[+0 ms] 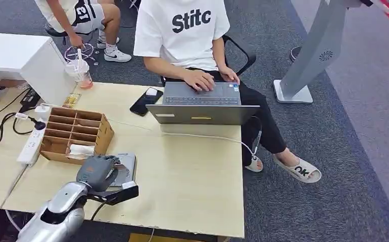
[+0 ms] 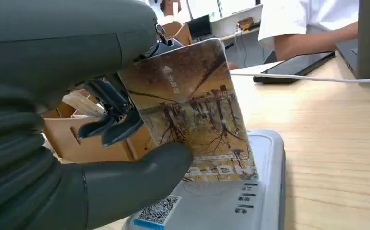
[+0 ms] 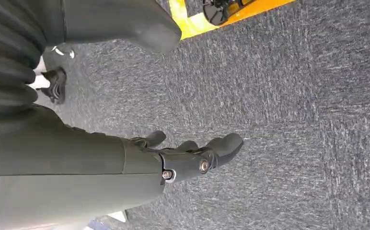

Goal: Pass the card to the sensor for recognition and then transmit it.

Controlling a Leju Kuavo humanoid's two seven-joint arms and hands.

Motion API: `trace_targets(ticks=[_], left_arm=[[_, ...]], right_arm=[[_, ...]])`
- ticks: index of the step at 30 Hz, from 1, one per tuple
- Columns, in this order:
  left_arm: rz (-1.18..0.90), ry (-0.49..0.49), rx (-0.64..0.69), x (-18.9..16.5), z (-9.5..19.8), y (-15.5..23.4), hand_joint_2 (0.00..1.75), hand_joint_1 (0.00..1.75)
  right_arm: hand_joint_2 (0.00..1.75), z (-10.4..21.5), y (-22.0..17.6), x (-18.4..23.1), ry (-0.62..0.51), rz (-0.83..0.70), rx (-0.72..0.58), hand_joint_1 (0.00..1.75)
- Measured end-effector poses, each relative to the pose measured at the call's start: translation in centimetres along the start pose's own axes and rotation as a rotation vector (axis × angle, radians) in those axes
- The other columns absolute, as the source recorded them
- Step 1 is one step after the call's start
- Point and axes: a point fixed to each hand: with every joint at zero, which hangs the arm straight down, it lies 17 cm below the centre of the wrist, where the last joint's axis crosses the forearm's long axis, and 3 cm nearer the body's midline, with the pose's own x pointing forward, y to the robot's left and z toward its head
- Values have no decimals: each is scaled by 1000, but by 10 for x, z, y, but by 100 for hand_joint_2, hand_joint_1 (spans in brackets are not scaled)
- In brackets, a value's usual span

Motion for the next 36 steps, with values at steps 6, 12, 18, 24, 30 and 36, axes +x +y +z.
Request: trace_targets(ticks=[6, 12, 18, 24, 30, 36], left_arm=[[3, 23, 35, -9, 0, 7, 175, 175], [15, 70, 111, -31, -1, 41, 175, 175], [3, 120, 214, -61, -4, 98, 175, 175], [-8, 152, 290, -74, -2, 131, 175, 175], [-15, 182, 420, -96, -1, 209, 175, 175], [15, 198, 509, -106, 1, 254, 175, 175]], right_arm=[[175, 0, 0, -1, 0, 5, 0, 0], [175, 1, 2, -1, -4, 22, 3, 0], [175, 1, 3, -1, -4, 24, 5, 0], [175, 2, 4, -2, -5, 34, 7, 0], [175, 2, 5, -3, 0, 52, 9, 0], [175, 2, 6, -3, 0, 65, 10, 0]])
